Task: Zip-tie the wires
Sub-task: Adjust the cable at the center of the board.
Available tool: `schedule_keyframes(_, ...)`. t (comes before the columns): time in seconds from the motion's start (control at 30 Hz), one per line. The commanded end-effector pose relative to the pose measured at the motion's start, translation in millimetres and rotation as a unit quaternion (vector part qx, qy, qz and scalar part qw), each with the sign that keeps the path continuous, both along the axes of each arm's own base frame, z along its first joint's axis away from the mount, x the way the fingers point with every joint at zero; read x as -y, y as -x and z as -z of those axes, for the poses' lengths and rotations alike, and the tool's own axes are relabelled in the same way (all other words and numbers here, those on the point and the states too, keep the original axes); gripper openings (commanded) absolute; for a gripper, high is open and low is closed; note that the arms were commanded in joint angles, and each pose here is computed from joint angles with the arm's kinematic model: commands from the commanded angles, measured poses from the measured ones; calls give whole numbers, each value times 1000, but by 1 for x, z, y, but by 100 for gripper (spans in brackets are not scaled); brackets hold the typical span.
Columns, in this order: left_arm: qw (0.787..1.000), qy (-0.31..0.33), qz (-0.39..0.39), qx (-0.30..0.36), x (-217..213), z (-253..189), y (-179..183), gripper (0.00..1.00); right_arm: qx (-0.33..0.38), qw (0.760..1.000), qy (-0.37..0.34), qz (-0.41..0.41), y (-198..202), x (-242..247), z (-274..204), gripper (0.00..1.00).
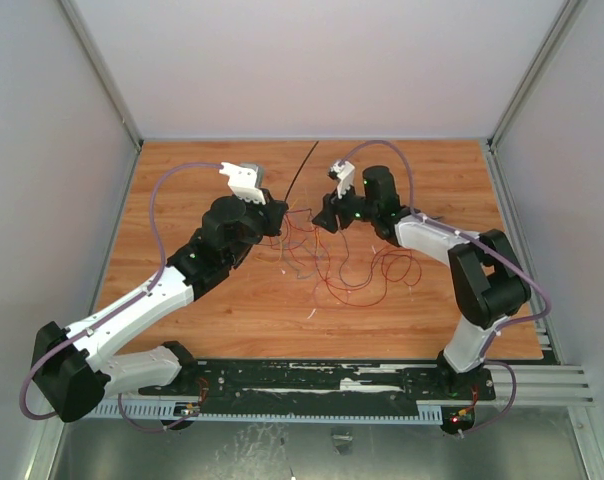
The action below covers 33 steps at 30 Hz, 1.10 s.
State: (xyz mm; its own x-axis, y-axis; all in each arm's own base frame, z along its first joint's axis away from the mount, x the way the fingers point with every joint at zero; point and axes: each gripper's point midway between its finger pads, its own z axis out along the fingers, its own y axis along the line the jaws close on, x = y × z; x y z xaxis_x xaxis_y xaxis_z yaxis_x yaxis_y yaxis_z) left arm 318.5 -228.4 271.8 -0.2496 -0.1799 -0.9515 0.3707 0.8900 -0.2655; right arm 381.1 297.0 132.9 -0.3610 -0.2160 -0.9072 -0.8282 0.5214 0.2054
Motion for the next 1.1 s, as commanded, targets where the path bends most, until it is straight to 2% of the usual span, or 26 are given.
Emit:
schedule_keyframes(0.0, 1000, 14, 2, 21, -1, -17, 0, 0, 19, 1000, -13, -21, -5, -14, -13, 49)
schedule_keyframes(0.27, 1000, 14, 2, 20, -1, -16, 0, 0, 15, 999, -8, -33, -3, -19, -7, 42)
schedule_keyframes(0.43, 1000, 14, 1, 21, -2, -16, 0, 0, 9, 999, -6, -36, -3, -21, -2, 30)
schedule_keyframes(0.67, 1000, 11, -5, 18, -3, -12, -1, 0, 8, 999, -4, -41, 1, -19, 0, 0)
schedule_keyframes(1.07, 1000, 8, -22, 14, -10, -7, -3, 0, 17, 998, 8, 61, 3, 40, -13, 0)
